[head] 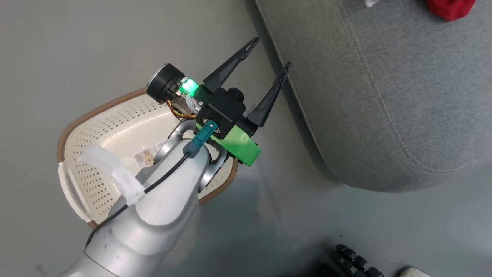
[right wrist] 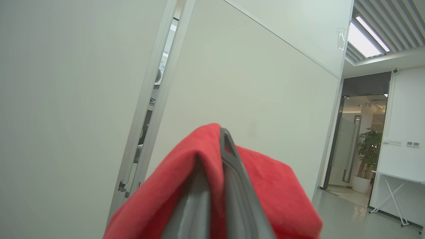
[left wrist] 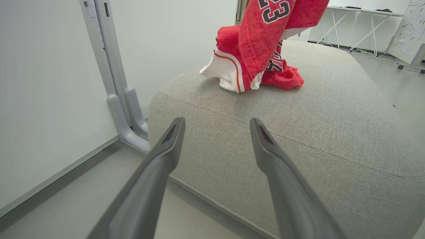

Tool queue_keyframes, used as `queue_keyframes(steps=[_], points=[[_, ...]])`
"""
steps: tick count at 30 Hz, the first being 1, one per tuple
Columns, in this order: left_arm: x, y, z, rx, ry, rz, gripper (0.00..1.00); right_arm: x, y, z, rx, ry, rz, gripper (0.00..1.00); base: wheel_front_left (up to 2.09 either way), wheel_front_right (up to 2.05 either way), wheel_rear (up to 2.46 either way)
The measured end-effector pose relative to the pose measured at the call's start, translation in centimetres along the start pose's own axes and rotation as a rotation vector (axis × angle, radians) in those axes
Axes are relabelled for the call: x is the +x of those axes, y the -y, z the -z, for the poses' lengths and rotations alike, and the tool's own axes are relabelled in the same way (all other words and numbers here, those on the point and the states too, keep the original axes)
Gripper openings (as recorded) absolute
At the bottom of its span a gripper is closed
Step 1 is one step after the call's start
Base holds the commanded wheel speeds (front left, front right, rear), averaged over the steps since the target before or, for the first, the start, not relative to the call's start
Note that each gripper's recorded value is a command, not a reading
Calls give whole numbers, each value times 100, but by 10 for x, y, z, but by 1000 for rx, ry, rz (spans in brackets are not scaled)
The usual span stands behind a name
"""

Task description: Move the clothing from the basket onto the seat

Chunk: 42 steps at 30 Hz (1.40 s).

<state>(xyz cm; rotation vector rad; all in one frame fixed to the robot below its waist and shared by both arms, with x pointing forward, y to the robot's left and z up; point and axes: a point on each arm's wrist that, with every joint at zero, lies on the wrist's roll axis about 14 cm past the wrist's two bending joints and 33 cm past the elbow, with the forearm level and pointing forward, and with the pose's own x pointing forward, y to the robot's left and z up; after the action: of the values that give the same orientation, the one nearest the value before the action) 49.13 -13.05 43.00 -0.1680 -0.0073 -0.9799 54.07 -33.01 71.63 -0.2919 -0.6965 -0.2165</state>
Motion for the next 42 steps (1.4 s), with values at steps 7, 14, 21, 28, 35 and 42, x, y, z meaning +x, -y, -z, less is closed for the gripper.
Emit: queue_keyframes(steps=[7,14,21,28,35,42], points=[[-2,-16,34,-32,-41,-18,100,28,16,44,-51,-56,22,0,0,0,0],[-4,-23,62,-60,-76,-21,100,7,13,125,-78,-261,28,0,0,0,0],[-9,-30,79,-75,-100,-34,100,-44,9,194,-83,-469,35,0,0,0,0],[-14,-36,86,-75,-114,-49,100,-99,5,241,-68,-652,45,0,0,0,0],[-15,-41,80,-63,-108,-66,100,-112,6,244,-59,-687,56,67,0,0,0],[-19,-41,55,-58,-80,-103,100,-126,9,220,-53,-683,57,100,0,0,0]])
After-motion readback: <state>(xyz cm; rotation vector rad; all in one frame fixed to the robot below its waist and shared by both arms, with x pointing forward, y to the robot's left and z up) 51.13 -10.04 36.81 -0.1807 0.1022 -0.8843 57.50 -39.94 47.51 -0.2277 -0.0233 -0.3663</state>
